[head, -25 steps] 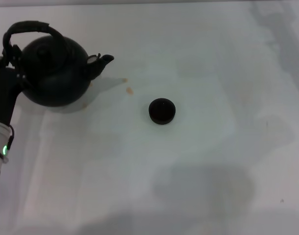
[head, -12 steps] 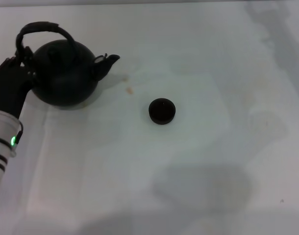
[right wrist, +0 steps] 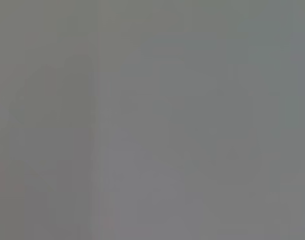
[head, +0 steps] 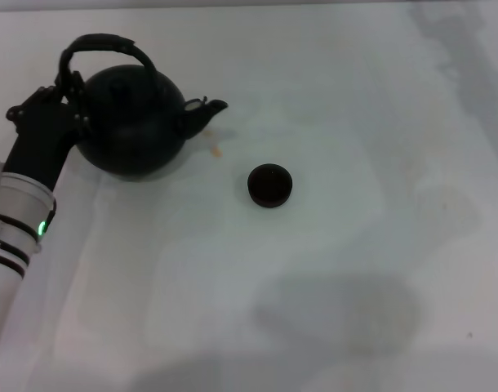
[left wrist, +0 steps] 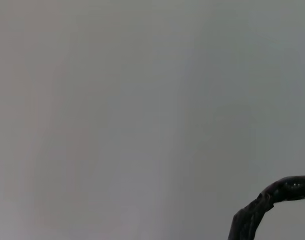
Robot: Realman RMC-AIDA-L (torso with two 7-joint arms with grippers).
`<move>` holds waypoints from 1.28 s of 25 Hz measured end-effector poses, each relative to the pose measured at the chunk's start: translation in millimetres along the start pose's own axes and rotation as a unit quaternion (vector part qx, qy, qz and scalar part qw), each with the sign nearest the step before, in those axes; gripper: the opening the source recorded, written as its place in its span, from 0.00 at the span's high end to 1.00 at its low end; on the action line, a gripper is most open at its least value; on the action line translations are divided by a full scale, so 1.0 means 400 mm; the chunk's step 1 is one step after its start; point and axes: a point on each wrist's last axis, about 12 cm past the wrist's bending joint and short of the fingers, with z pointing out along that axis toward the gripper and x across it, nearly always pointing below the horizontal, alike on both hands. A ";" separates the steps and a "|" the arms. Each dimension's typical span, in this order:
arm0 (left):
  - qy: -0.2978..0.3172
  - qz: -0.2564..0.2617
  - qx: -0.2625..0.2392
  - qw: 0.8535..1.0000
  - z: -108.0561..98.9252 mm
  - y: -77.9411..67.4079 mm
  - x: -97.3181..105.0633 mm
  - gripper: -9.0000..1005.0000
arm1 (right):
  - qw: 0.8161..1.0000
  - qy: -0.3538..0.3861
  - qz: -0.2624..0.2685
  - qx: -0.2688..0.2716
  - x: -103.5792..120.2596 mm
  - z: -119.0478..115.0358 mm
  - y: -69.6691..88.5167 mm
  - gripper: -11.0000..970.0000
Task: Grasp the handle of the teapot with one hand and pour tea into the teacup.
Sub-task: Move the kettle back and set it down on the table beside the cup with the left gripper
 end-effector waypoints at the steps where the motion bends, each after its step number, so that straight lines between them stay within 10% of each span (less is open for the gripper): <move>1: 0.000 0.002 0.004 1.000 0.000 -0.002 0.000 0.88 | 1.000 0.000 0.000 0.000 0.000 0.000 0.000 0.15; 16: 0.005 0.006 0.010 1.000 -0.008 -0.004 0.006 0.88 | 1.000 0.001 -0.001 0.000 0.002 -0.003 -0.001 0.15; 24: 0.007 0.004 0.013 1.000 -0.012 -0.005 0.008 0.76 | 1.000 0.002 -0.001 0.001 0.004 -0.007 -0.004 0.15; 32: 0.004 0.002 0.008 1.000 -0.034 0.003 0.013 0.43 | 1.000 0.002 -0.001 0.003 0.006 -0.012 -0.007 0.15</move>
